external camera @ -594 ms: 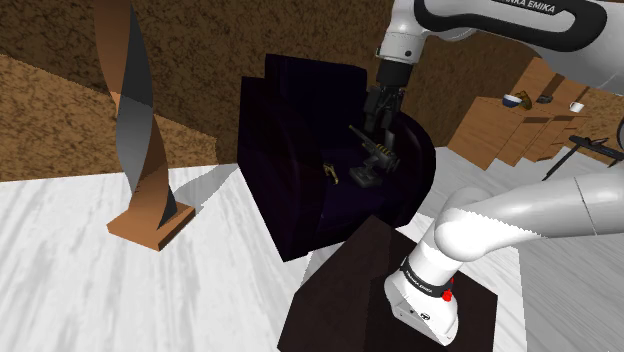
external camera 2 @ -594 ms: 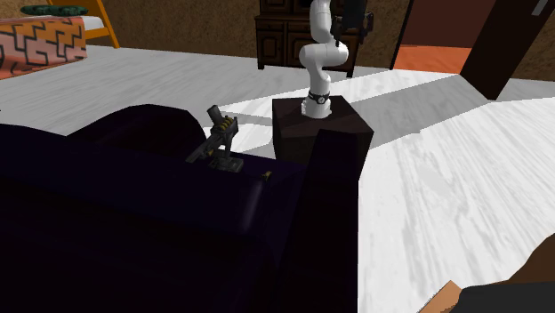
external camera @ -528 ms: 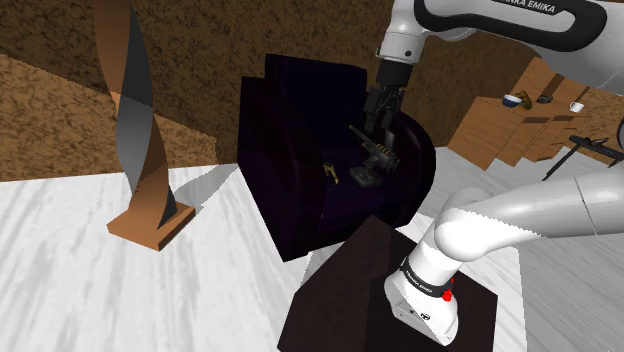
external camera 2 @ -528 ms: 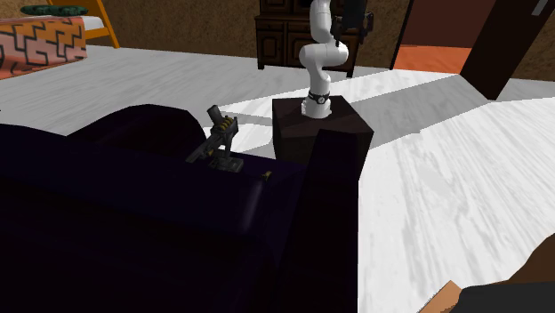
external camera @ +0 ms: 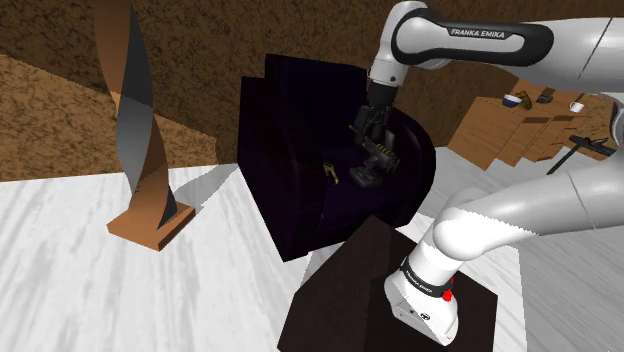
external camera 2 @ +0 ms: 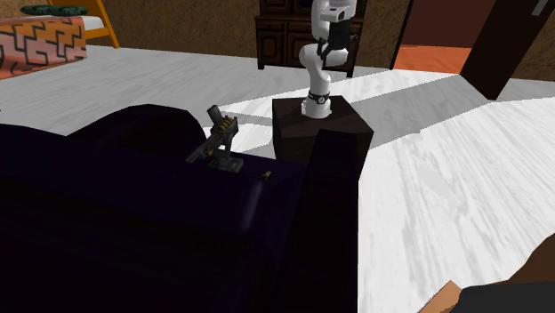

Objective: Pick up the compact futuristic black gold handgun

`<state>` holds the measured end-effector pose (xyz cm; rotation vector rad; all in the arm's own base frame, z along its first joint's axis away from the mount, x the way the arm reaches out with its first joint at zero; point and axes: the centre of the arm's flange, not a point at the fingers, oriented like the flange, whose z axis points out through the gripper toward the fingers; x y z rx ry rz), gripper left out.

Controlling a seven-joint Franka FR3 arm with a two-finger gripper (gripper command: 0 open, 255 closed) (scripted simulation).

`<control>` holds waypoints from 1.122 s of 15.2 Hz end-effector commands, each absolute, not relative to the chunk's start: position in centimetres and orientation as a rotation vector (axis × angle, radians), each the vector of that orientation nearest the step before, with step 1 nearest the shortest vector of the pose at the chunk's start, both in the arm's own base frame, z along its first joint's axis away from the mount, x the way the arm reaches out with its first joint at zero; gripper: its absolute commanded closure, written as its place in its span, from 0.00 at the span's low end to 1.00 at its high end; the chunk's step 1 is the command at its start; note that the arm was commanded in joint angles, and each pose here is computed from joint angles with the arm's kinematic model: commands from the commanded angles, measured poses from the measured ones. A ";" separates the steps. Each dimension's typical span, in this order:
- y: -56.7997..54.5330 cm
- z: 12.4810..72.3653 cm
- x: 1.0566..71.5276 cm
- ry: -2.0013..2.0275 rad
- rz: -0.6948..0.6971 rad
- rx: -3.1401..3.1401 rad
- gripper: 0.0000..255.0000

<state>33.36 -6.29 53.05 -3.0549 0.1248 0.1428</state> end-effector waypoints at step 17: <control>-20.6 37.5 42.6 0.119 0.010 -3.089 0.00</control>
